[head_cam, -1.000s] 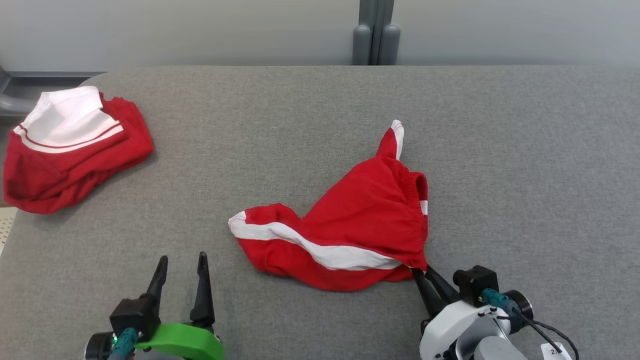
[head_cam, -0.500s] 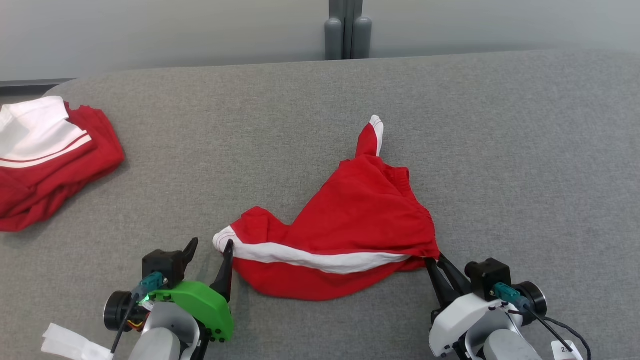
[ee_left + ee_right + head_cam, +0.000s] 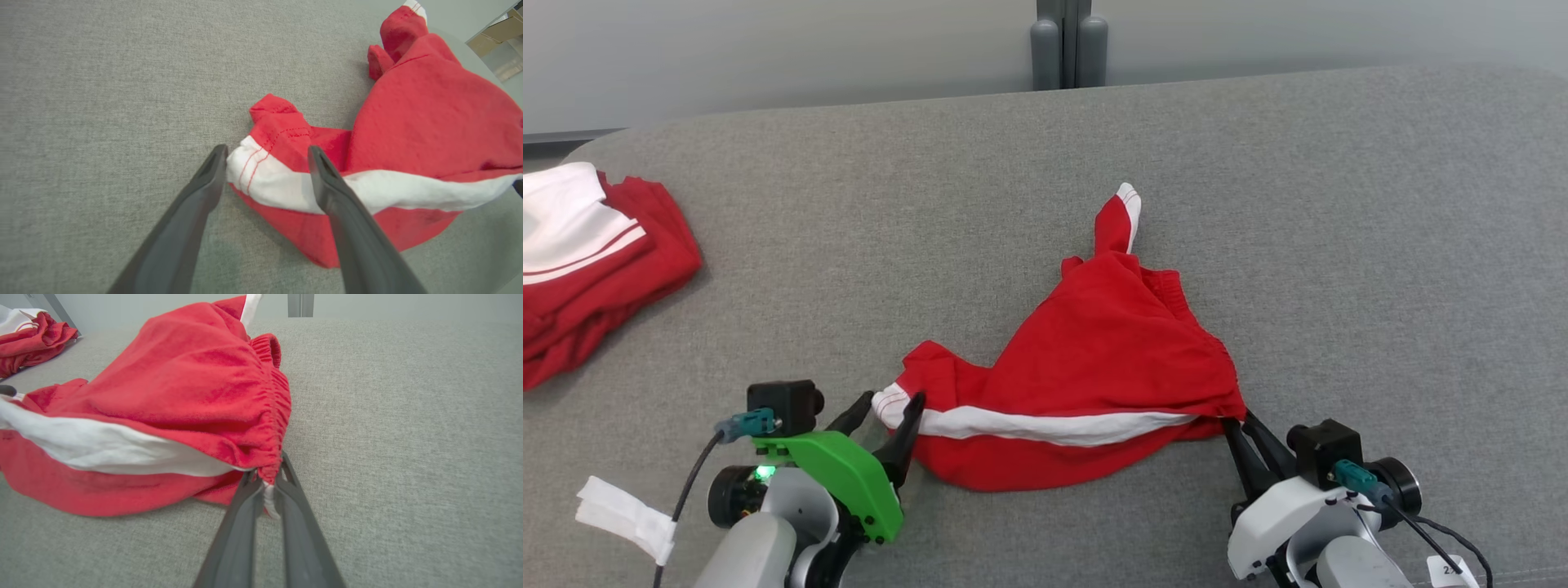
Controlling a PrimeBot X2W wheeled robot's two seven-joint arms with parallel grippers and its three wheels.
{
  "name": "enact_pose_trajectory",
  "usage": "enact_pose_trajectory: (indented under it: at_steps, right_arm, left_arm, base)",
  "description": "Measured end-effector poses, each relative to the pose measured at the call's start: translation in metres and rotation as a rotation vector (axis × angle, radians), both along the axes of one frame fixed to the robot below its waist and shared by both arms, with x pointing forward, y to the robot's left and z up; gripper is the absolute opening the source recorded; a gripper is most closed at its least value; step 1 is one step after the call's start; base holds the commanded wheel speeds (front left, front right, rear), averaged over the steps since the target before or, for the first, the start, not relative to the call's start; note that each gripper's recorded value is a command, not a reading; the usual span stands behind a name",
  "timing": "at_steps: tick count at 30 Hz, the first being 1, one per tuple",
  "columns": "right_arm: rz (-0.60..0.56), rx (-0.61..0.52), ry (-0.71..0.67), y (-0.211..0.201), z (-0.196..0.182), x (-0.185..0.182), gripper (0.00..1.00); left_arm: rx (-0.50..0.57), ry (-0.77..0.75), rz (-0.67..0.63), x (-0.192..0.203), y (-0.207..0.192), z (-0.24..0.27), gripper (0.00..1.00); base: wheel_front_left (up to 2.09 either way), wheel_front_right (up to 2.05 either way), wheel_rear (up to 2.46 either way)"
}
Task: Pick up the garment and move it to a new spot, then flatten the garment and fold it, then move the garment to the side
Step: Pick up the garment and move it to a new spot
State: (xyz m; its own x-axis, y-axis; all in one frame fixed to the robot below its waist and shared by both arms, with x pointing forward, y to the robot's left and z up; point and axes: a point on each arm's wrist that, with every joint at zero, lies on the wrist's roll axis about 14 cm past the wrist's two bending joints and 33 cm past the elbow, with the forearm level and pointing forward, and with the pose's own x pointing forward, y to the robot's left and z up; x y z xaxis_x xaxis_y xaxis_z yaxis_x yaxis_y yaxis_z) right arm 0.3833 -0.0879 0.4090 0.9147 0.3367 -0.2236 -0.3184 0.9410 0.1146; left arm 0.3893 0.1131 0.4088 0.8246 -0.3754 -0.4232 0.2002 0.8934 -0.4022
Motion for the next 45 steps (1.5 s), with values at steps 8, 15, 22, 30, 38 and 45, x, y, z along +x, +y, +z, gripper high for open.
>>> enact_pose_trajectory:
  at_steps: [8,15,22,30,38,45]
  right_arm:
    - [-0.007,0.0,-0.001,-0.002,0.0,0.0,0.0]
    - [-0.009,0.001,-0.002,-0.003,0.001,0.0,0.0]
    - [-0.015,0.003,-0.011,-0.004,0.003,0.001,0.0]
    - [-0.046,0.031,-0.117,-0.011,0.037,0.013,0.0]
    - [-0.081,0.107,-0.395,-0.019,0.131,0.017,0.0]
    - [-0.087,0.183,-0.68,-0.026,0.225,-0.012,0.0]
  left_arm:
    - [0.014,0.02,-0.009,-0.004,0.007,-0.007,0.83]
    - [0.018,0.035,-0.018,-0.004,0.005,-0.012,0.45]
    - [0.008,0.049,-0.035,-0.005,-0.001,-0.014,0.0]
    - [-0.021,-0.078,0.009,0.007,0.004,0.012,0.0]
    - [-0.153,-0.389,0.072,0.017,-0.002,0.098,0.0]
    - [-0.284,-0.714,0.067,-0.004,-0.015,0.211,0.0]
  base:
    - [0.0,0.0,0.0]
    - [0.0,0.0,0.0]
    - [0.0,0.0,0.0]
    - [0.0,0.0,0.0]
    - [0.0,0.0,0.0]
    - [0.0,0.0,0.0]
